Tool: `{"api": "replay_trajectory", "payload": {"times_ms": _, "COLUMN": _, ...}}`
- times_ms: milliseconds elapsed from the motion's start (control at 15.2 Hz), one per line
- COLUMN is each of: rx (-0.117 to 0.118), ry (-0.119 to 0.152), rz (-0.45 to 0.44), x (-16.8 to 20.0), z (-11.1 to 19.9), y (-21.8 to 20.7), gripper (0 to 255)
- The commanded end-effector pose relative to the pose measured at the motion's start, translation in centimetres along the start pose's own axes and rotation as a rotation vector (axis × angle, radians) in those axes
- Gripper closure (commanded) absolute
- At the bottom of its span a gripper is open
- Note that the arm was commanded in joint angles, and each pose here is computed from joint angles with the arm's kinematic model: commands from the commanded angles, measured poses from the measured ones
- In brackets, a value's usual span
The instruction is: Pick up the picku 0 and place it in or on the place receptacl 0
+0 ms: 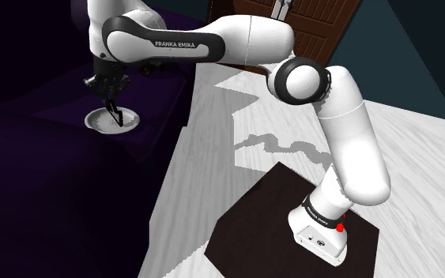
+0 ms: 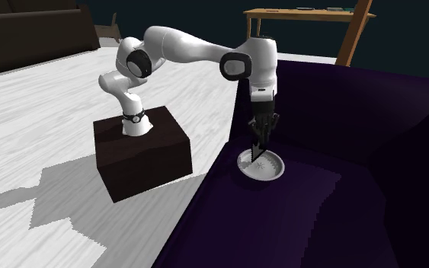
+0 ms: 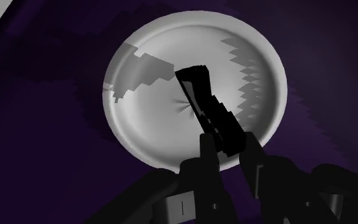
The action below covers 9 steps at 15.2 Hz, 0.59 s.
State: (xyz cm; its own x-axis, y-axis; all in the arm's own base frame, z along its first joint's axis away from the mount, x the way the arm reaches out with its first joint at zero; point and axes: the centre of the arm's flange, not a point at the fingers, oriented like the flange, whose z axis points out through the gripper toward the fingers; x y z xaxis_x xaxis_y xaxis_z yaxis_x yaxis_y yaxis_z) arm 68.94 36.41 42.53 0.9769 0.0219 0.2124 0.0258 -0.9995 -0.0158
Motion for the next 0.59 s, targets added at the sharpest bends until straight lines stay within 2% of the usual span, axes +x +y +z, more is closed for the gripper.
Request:
{"api": "replay_trajectory", "payload": {"times_ms": 0, "rx": -0.014, "ry": -0.025, "rz": -0.001, "x": -0.7, "z": 2.3, "y": 0.4, "gripper": 255}}
{"api": "replay_trajectory", "payload": {"times_ms": 264, "rx": -0.014, "ry": -0.025, "rz": -0.001, "x": -1.1, "z": 4.2, "y": 0.4, "gripper": 255}}
{"api": "replay_trajectory", "payload": {"times_ms": 528, "rx": -0.014, "ry": -0.025, "rz": -0.001, "x": -1.1, "z": 4.2, "y": 0.4, "gripper": 255}}
